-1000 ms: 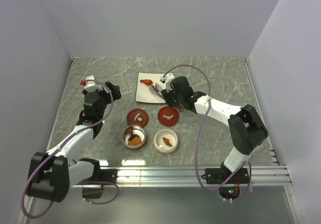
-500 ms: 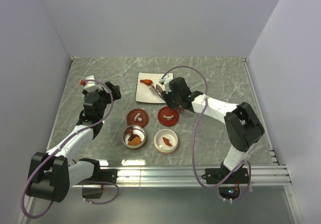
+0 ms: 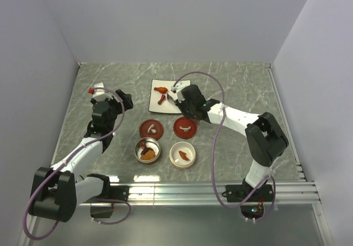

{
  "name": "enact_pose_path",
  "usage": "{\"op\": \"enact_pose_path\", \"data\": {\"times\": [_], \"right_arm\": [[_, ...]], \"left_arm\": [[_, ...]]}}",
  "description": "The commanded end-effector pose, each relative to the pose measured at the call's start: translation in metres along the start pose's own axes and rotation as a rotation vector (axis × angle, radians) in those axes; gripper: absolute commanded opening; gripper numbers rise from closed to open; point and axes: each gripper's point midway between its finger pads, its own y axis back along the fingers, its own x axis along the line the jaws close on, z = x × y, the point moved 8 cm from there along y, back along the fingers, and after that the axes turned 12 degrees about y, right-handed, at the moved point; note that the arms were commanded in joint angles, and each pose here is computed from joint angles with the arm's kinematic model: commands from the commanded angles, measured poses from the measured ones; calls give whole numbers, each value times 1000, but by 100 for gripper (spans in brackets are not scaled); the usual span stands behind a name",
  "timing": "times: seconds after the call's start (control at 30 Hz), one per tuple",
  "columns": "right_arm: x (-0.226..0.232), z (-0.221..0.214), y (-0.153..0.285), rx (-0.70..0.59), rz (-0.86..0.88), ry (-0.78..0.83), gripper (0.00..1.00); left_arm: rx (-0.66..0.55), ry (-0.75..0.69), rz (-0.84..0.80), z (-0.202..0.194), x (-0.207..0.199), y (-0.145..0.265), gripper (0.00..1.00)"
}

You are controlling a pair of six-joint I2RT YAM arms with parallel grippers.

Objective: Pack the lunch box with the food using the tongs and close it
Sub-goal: Pick up the food using the clamp

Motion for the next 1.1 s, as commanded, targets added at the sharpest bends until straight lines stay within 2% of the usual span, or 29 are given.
{"op": "enact_pose_path", "data": {"times": [0.0, 0.23, 0.3, 0.7, 1.07], "right_arm": [[-5, 19, 13, -60, -42, 9, 29], [-7, 26, 32, -120, -62, 2, 30], [-6, 28, 34, -128, -53, 0, 33], [2, 30, 22, -76, -42, -8, 45], [10, 35, 15, -89, -2, -15, 47]], "left_arm": [[-49, 11, -42, 9, -8, 2, 100], [-48, 11, -46, 9, -9, 2, 99], [-50, 13, -43, 9, -8, 2, 99], [-50, 11, -41, 9, -8, 2, 99], [-58, 14, -45, 10, -8, 4, 100]]}}
